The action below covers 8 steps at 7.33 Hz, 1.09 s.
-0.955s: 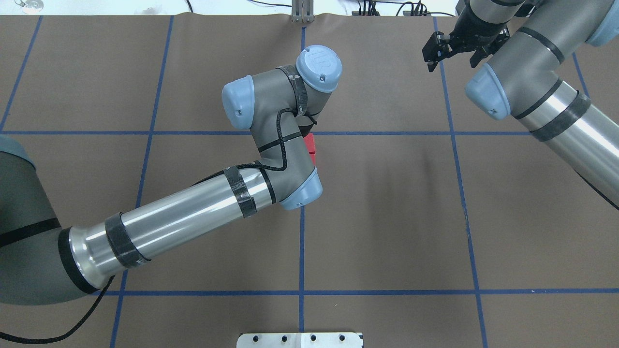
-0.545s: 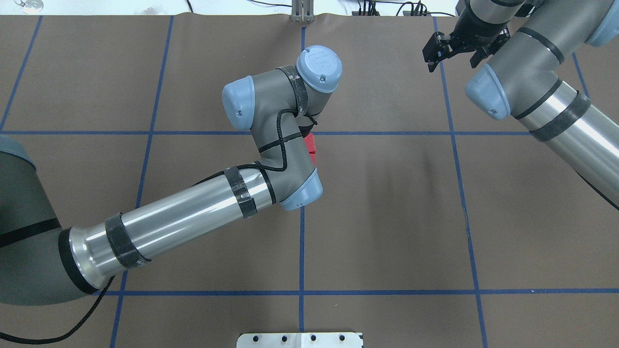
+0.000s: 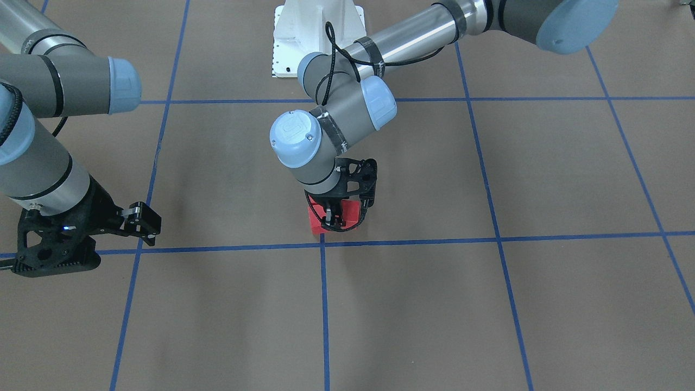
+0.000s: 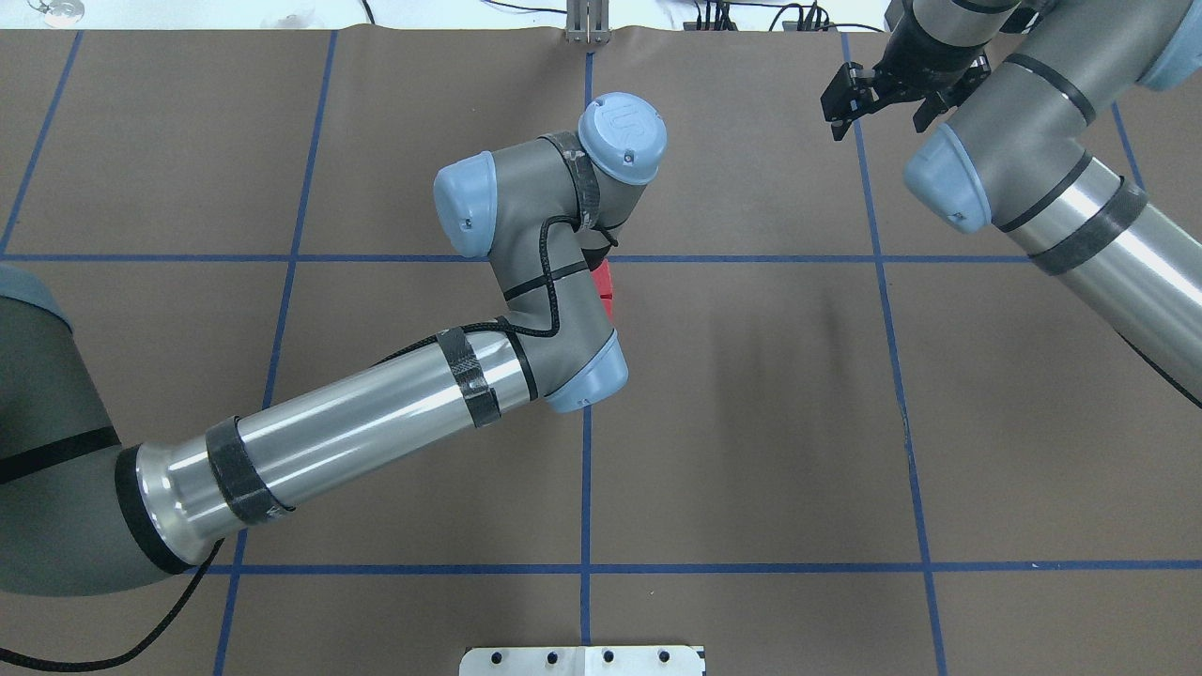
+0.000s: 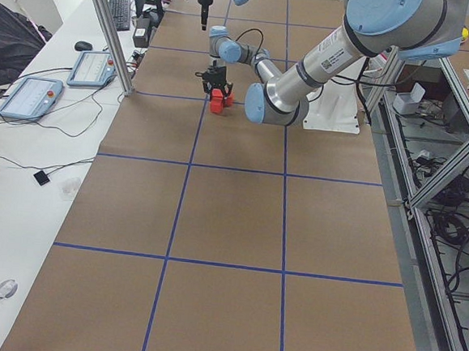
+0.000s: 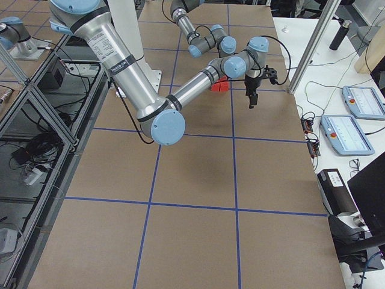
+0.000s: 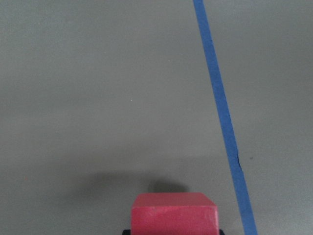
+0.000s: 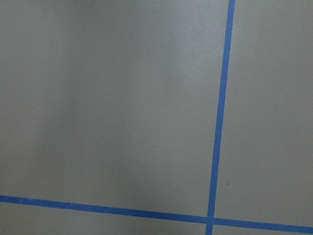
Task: Form red blocks into L shape at center
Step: 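Lower the held cube beside the center pair, nearer the left gripper, then open the left gripper to release the cube beside the pair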
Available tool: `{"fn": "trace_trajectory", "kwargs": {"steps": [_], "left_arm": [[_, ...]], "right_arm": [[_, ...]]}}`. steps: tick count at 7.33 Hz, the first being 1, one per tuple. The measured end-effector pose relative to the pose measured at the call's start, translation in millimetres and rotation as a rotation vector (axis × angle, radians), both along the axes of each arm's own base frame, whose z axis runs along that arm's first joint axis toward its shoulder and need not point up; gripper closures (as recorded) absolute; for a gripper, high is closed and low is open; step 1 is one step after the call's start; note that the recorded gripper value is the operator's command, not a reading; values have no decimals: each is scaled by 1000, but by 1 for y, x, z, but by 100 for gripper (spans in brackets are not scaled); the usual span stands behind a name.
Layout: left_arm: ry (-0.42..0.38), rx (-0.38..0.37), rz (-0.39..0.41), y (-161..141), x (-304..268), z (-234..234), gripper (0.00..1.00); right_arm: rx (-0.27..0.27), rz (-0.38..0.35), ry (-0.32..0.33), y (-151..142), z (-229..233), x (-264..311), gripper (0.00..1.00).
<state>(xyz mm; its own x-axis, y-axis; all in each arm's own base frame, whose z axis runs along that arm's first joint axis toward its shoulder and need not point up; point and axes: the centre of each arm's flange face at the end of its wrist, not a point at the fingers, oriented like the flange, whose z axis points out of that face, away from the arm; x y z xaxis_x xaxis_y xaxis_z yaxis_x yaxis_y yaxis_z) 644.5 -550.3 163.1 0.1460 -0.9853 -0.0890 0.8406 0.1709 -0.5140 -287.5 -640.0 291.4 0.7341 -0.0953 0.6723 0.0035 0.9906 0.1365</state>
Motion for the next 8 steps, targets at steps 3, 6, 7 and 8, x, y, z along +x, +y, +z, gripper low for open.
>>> {"fn": "trace_trajectory", "kwargs": {"steps": [3, 6, 7, 8], "left_arm": [[-13, -4, 9, 5, 1, 1, 0], [-28, -9, 0, 2, -18, -10, 0], [-37, -6, 0, -5, -30, -13, 0], [-49, 1, 11, -11, -41, -12, 0]], "right_arm": [[1, 1, -1, 0, -2, 0, 1], [1, 4, -2, -1, -2, 1, 1], [1, 4, -1, -2, -2, 1, 1], [0, 4, -1, -2, -2, 1, 1]]}}
